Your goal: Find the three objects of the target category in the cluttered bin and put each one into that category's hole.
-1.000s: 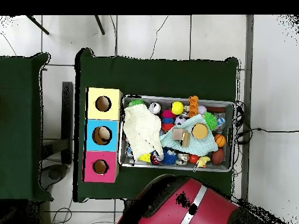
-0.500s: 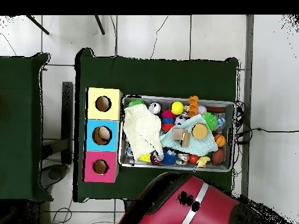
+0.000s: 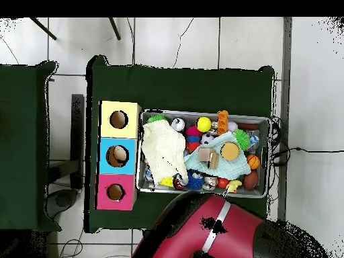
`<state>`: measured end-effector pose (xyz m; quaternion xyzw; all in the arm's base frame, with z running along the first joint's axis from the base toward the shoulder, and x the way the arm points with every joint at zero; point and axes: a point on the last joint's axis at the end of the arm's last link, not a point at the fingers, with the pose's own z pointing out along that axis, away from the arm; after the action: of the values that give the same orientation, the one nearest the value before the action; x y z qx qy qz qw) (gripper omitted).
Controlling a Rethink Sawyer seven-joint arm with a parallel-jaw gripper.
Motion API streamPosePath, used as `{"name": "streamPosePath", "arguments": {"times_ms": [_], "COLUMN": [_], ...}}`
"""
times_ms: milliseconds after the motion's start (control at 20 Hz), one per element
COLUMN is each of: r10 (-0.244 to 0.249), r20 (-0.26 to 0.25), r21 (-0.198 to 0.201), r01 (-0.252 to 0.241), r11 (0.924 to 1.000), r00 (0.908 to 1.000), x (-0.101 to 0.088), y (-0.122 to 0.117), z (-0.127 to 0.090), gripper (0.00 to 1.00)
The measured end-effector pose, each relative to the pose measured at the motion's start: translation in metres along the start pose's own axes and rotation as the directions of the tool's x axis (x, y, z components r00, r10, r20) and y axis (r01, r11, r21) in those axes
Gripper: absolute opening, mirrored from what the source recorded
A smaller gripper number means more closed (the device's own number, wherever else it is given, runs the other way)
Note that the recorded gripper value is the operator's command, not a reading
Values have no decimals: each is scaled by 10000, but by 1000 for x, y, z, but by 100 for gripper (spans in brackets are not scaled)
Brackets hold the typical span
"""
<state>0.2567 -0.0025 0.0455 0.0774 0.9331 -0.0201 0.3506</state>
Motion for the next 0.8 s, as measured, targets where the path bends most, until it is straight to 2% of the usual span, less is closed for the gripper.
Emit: {"name": "streamPosePath", "arguments": {"times_ms": [100, 200, 250, 300, 350, 400, 450, 500, 550, 650, 700, 800], "r10": [-49, -113, -167, -189, -238, -274, -334, -397, -499, -723, -814, -1007], "r20": [473, 1212, 2003, 2403, 3119, 3533, 4040, 4414, 4876, 5371, 5446, 5473], "r21": [-85, -203, -298, -327, -333, -313, -259, -188, -60, 215, 325, 555], "r01": [53, 139, 231, 275, 360, 411, 480, 535, 605, 721, 760, 840], "r11": [10000, 9997, 9993, 9991, 9988, 9987, 9985, 9984, 9982, 9972, 9966, 9949], "r00": [9989, 9926, 9796, 9705, 9498, 9351, 9142, 8964, 8717, 8404, 8348, 8309], "x": [-3, -9, -16, -20, -26, -30, -35, -38, -42, -45, -44, -40], "y": [1, 3, 4, 4, 4, 3, 1, -1, -4, -11, -14, -21], "z": [2, 5, 7, 8, 10, 12, 15, 18, 23, 35, 41, 55], "gripper": [100, 100, 100, 100, 100, 100, 100, 100, 100, 100, 100, 100]}}
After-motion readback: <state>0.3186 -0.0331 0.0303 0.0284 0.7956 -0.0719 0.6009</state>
